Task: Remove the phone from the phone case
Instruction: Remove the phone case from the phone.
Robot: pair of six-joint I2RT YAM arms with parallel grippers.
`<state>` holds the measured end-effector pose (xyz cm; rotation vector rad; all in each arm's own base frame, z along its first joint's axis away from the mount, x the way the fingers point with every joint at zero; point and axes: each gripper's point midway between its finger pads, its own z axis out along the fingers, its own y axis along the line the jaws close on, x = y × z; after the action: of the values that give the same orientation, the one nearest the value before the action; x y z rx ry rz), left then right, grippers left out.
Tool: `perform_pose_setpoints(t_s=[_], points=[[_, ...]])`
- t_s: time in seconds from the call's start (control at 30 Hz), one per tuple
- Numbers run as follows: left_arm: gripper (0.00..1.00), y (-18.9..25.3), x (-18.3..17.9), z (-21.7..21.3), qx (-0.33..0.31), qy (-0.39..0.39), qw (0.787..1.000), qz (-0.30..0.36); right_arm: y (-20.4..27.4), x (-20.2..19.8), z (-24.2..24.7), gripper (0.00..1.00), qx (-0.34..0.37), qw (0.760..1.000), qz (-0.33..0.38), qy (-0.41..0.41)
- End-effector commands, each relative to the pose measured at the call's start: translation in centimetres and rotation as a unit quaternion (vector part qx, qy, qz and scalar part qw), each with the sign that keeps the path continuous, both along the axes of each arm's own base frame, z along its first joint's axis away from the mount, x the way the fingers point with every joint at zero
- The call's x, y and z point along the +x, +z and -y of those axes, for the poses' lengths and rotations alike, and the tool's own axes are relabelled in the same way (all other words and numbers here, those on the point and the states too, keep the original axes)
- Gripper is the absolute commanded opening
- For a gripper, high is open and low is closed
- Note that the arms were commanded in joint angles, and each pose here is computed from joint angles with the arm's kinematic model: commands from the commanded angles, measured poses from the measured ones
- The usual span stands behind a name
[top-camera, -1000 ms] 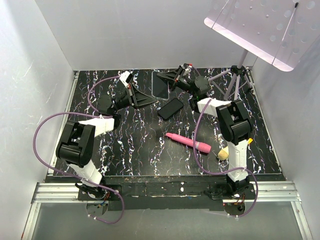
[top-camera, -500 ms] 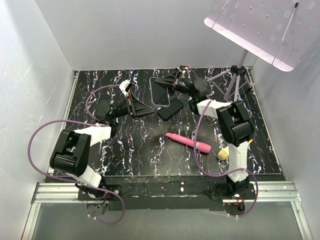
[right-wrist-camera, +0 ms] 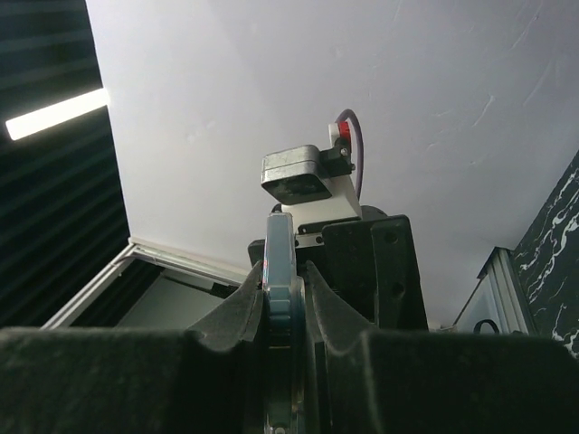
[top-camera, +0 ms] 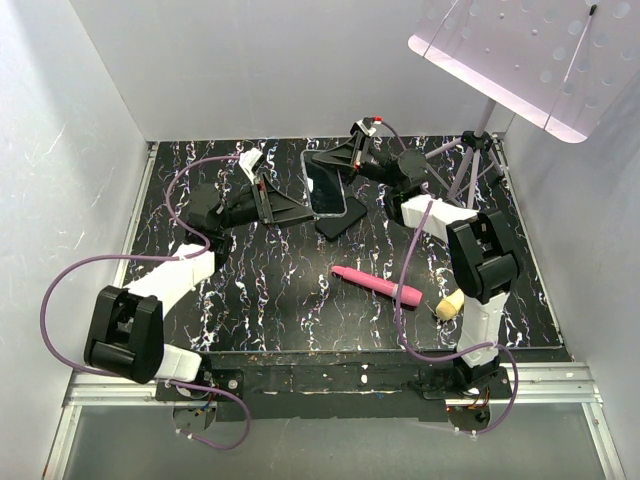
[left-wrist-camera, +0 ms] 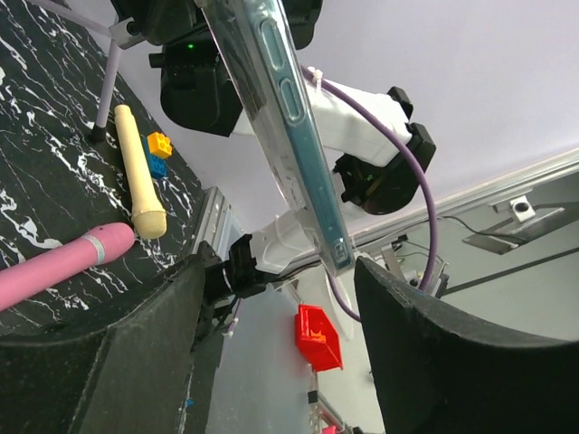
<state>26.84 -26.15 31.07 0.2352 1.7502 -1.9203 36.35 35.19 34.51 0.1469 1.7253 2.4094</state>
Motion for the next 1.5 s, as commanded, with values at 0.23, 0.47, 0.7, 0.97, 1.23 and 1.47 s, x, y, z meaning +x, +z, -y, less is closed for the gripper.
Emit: perform_pose_setpoints(t_s=[0.23,0.47,0.7,0.97,1.23,1.47], points=[[0.58,0.6,0.4,1.5,0.024,0.016,1.000,0.009,1.3,-2.0,-0.1,0.01,-0.067,0.993,0.088,-0.049],[0.13,-0.7,1.1,1.5,0.055,0.027,0.998,-0.008,1.5,-3.0,-0.2,0.01,-0.115,0.984,0.125,-0.056],[0.00,0.4,1.9,1.5,0.052,0.032,0.998,0.006,0.5,-4.7,-0.1,0.45,-0.194,0.966,0.173,-0.016],[0.00,1.2,1.8,1.8,0.018,0.016,1.000,0.007,1.7,-7.6,0.4,0.50,-0.109,0.978,0.171,0.053],[0.04,0.5,1.5,1.8,0.034,0.002,0.999,-0.021,1.6,-6.5,0.4,0.01,-0.132,0.976,0.169,0.023],[0.38,-0.9,-0.3,0.9,0.062,0.019,0.998,-0.015,1.9,-5.2,1.1,0.01,-0.156,0.973,0.169,-0.006]])
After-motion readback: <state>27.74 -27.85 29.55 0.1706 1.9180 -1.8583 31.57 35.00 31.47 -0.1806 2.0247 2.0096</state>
